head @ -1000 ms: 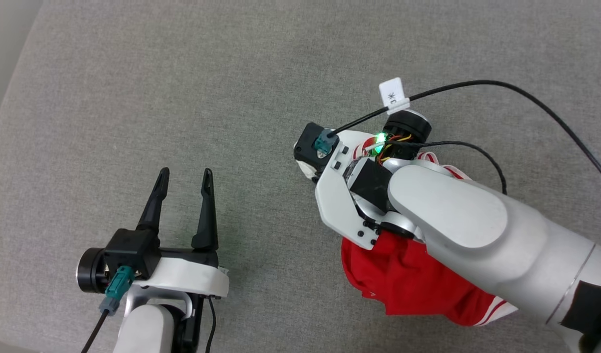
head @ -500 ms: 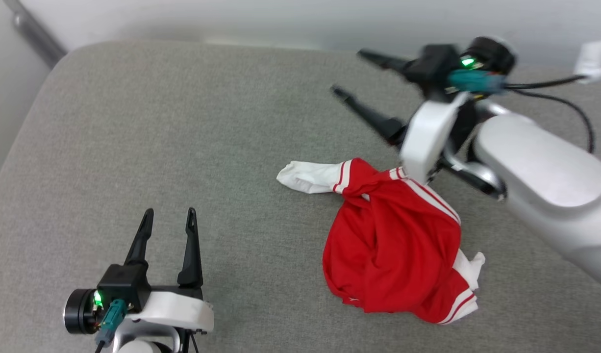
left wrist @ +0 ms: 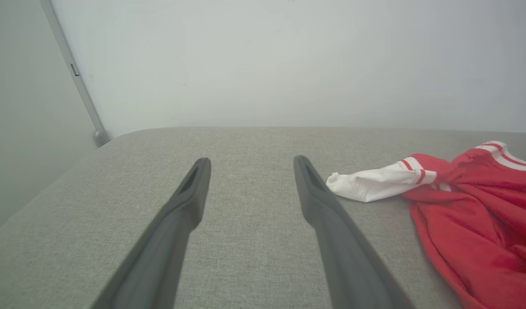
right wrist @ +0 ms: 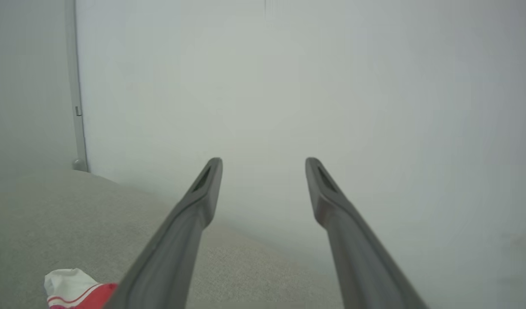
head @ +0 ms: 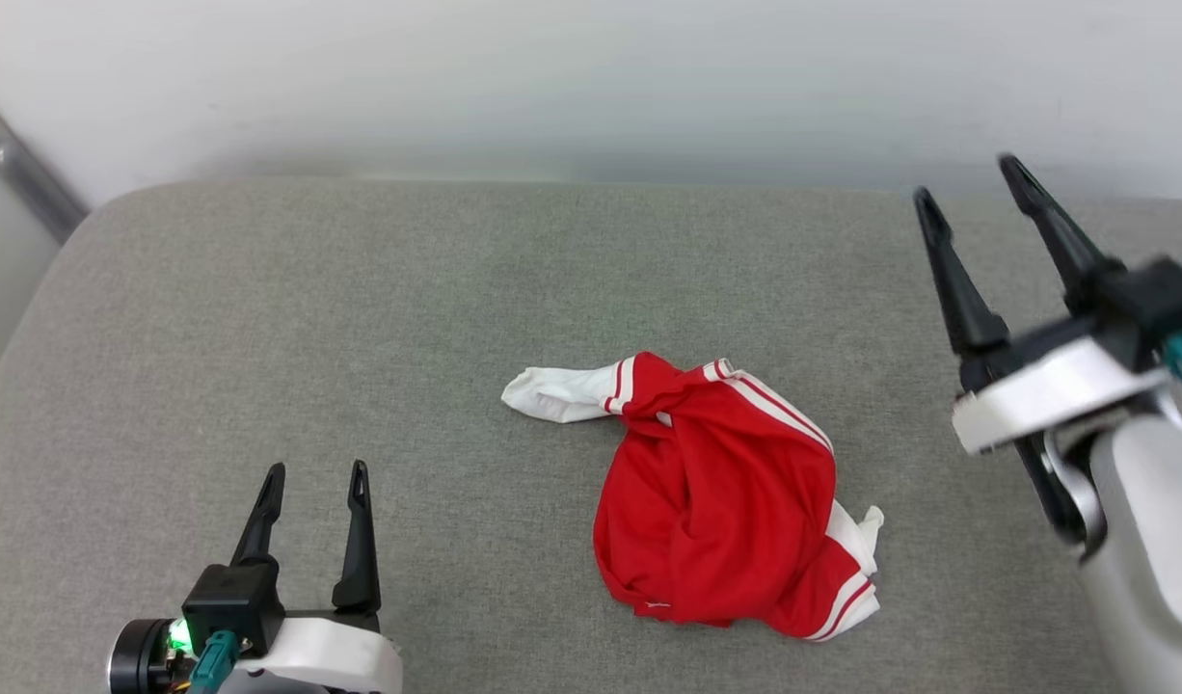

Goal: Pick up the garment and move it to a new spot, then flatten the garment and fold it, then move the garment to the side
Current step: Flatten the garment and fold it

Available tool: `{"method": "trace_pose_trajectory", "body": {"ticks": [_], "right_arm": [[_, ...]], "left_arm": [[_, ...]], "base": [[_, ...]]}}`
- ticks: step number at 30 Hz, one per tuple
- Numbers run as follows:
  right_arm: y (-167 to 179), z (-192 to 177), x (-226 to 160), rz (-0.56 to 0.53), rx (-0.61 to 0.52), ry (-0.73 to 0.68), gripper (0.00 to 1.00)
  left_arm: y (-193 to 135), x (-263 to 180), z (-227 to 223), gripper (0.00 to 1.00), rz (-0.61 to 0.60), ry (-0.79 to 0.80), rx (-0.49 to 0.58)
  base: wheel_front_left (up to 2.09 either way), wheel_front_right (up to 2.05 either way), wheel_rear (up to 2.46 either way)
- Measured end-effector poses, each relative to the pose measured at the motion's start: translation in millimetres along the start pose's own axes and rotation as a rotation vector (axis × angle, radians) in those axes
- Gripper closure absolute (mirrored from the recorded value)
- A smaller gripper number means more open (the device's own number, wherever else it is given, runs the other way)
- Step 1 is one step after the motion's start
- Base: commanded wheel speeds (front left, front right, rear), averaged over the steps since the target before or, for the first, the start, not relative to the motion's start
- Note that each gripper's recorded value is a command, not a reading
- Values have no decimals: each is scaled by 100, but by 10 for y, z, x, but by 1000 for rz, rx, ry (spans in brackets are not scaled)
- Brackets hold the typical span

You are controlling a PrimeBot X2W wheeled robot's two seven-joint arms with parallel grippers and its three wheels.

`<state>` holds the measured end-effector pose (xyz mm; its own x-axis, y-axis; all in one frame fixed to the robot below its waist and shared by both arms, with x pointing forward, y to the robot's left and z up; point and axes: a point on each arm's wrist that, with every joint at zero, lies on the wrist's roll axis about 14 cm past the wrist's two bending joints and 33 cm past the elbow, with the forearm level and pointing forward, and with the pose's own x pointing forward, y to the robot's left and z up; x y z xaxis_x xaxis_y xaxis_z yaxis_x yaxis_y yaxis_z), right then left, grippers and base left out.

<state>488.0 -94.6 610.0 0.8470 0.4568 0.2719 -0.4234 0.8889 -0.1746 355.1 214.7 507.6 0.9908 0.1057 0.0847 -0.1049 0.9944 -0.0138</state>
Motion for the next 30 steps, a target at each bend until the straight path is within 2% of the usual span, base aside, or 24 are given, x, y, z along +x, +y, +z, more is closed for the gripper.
{"method": "trace_pose_trajectory", "body": {"ticks": [8, 13, 17, 22, 25, 30], "right_arm": [[-168, -107, -775, -235, 49, 13, 0], [-159, -156, -1076, -304, 72, 34, 0], [-114, -195, -1220, -326, 83, 52, 0], [-92, -292, -1310, -340, 87, 87, 0], [-96, -324, -1309, -348, 94, 93, 0], [-112, -396, -1261, -347, 87, 107, 0]], "left_arm": [[10, 55, 139, 0, -33, -44, 22], [158, 315, 260, 0, -48, -76, 75], [184, 697, 477, 0, -104, -80, 140], [-33, 1131, 685, 0, -214, -10, 217], [-327, 1341, 751, 0, -322, 41, 253], [-834, 1461, 456, 0, -534, 272, 350]], "base": [[0, 0, 0], [0, 0, 0], [0, 0, 0], [0, 0, 0], [0, 0, 0], [0, 0, 0]]}}
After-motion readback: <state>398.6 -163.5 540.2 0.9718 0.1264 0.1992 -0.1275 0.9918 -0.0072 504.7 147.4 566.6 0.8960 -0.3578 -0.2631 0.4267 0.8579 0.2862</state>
